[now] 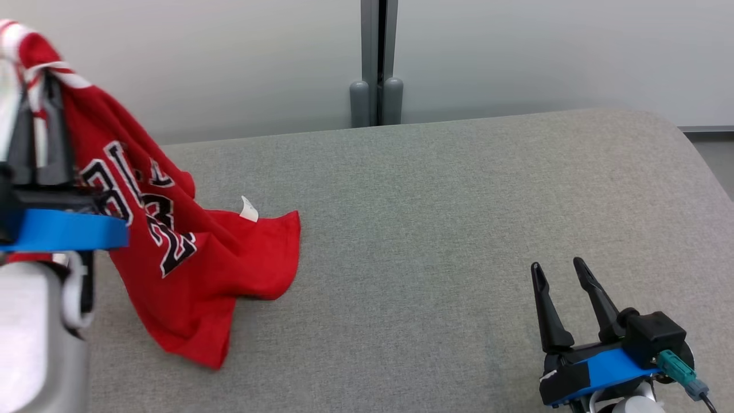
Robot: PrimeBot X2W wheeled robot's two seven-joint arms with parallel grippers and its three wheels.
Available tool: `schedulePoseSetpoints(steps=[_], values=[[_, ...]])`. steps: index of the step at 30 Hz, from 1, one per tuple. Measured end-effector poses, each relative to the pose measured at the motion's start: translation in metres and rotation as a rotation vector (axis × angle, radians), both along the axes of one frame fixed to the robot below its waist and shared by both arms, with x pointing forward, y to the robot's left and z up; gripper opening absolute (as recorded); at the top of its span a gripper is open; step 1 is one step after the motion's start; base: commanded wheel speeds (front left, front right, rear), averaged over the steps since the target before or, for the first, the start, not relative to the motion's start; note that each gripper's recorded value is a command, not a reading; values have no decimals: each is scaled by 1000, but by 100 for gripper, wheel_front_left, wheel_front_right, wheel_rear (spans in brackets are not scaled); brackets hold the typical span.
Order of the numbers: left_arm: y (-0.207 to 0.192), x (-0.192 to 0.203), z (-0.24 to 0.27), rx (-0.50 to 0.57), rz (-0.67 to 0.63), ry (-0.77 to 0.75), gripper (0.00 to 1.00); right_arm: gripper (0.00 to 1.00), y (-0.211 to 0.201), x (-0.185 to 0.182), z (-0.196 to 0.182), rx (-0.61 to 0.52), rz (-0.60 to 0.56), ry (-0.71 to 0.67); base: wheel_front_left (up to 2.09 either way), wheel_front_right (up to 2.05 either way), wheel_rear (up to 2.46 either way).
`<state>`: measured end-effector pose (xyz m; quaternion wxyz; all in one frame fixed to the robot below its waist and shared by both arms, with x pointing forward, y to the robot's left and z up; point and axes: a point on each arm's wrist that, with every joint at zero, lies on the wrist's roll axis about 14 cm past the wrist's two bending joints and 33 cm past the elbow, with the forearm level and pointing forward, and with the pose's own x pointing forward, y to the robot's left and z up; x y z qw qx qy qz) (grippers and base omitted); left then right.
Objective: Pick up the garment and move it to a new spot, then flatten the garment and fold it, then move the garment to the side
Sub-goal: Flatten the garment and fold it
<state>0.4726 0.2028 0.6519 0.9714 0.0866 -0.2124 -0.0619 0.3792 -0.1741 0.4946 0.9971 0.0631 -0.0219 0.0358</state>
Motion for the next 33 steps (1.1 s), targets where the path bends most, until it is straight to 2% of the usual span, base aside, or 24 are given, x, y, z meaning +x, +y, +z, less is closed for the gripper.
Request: schedulePoseSetpoints(steps=[3,11,18,25,30,31,32,33], values=[[-37,-1,-6,-9,-96,18,0,100,-1,-2,-1,7,-4,2,0,0,0],[-155,-12,-73,-51,-386,210,0,100,-19,-7,-5,8,-58,19,0,0,0],[-251,-51,-136,-12,-651,390,0,100,-37,-10,-9,5,-112,31,0,0,0],[-316,-102,-173,64,-881,499,0,100,-48,-12,-11,-1,-147,41,0,0,0],[-337,-131,-197,119,-994,578,0,100,-53,-11,-10,-6,-160,38,0,0,0],[-340,-137,-200,125,-1015,591,7,100,-54,-11,-10,-6,-162,39,0,0,0],[-343,-141,-200,122,-1030,597,40,100,-54,-11,-10,-7,-163,40,0,0,0],[-345,-143,-199,113,-1043,600,100,100,-54,-12,-10,-7,-164,40,0,0,0]])
